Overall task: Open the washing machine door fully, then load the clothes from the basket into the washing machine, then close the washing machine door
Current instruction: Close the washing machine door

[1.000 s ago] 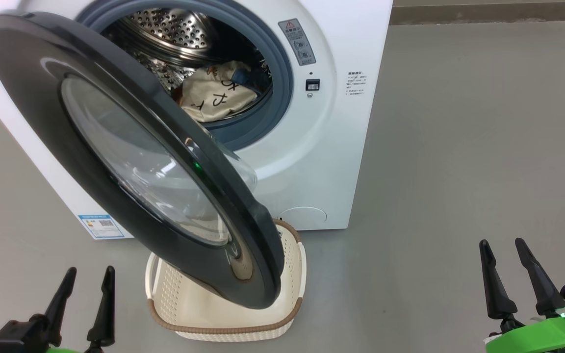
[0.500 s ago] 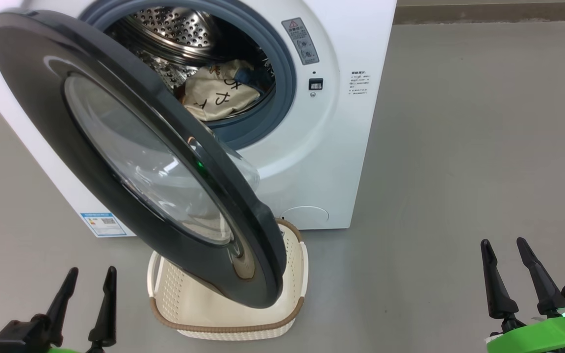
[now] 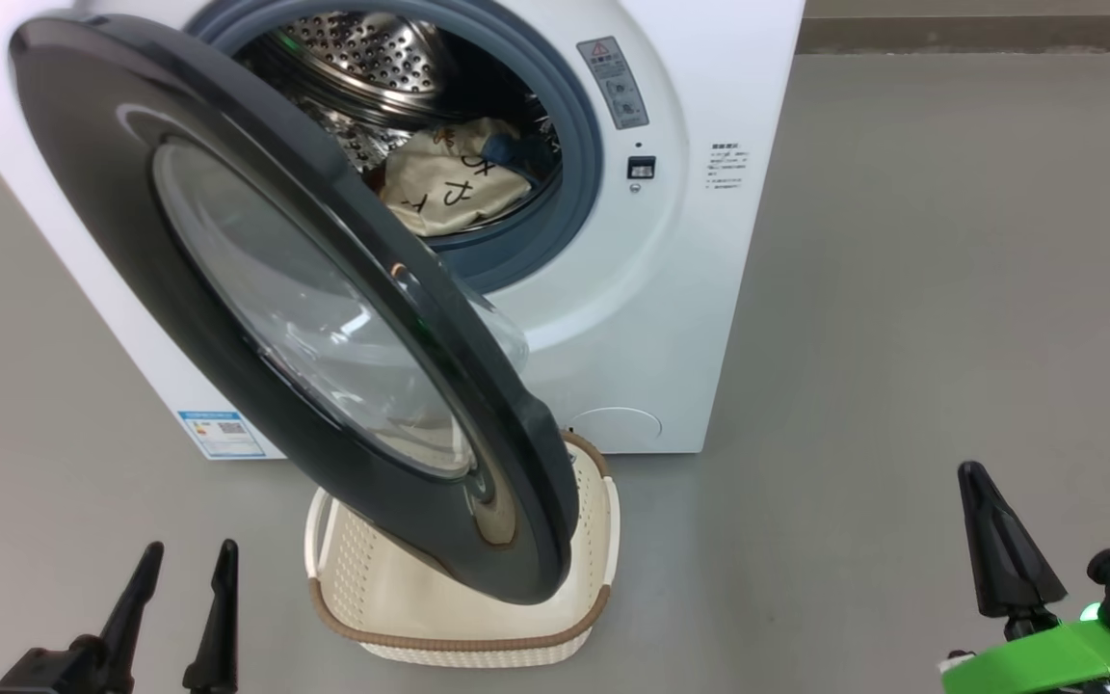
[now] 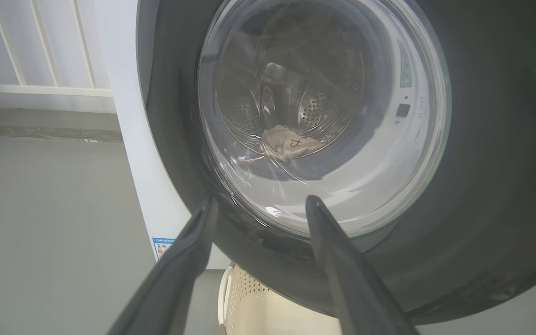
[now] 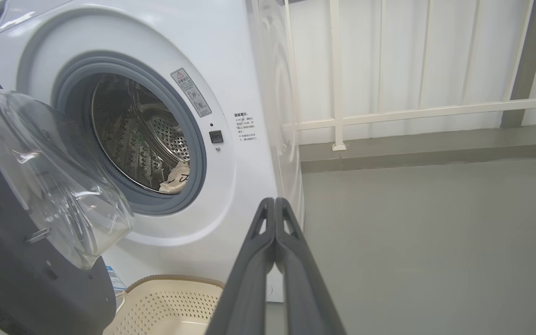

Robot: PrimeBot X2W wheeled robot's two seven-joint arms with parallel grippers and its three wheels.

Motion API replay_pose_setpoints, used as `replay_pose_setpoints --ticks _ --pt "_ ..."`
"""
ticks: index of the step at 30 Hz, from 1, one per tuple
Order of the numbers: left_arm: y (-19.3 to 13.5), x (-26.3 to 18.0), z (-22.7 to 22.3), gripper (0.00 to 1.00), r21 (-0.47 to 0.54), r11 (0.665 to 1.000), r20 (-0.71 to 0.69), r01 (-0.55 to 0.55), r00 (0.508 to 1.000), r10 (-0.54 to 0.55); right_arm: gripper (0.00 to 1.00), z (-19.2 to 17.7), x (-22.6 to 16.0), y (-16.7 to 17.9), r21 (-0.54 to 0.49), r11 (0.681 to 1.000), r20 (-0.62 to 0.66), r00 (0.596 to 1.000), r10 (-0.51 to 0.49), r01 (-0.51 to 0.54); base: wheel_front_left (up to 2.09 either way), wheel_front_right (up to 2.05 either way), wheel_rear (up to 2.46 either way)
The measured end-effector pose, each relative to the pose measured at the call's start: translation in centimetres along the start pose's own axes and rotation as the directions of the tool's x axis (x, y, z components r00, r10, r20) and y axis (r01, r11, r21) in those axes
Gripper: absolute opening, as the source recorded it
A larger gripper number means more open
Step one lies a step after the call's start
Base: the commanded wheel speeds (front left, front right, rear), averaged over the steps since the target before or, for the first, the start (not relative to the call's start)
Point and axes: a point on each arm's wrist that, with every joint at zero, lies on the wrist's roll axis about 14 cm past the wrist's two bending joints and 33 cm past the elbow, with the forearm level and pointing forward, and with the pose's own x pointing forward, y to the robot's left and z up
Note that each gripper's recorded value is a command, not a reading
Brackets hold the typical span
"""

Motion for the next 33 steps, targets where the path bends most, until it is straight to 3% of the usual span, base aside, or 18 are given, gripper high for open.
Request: replay_pose_setpoints --ticks 8,16,24,30,33 --pt "0.6 -0.8 0.6 1.00 0.004 1.000 0.023 -0.028 0.999 0.028 0.00 4.4 2.8 4.2 -0.015 0.990 0.136 0.981 0.140 -0.139 0.00 0.00 0.00" --pt "1.3 -1.8 1.4 1.00 0.004 0.999 0.048 -0.054 0.997 0.054 0.00 9.2 4.0 10.6 -0.041 0.944 0.279 0.904 0.325 -0.327 0.00 0.00 0.00" --pt "1.9 -2.9 1.8 1.00 0.010 0.997 0.063 -0.081 0.995 0.080 0.00 12.4 2.5 18.0 -0.065 0.840 0.372 0.769 0.521 -0.538 0.00 0.00 0.00" --pt "2.2 -3.6 1.9 1.00 0.011 0.995 0.073 -0.094 0.993 0.093 0.00 11.7 0.2 22.9 -0.057 0.738 0.354 0.678 0.645 -0.672 0.00 0.00 0.00" --pt "2.2 -3.8 1.9 1.00 0.005 0.995 0.074 -0.099 0.992 0.099 0.00 10.1 -0.8 24.7 -0.037 0.694 0.310 0.652 0.692 -0.719 0.00 0.00 0.00"
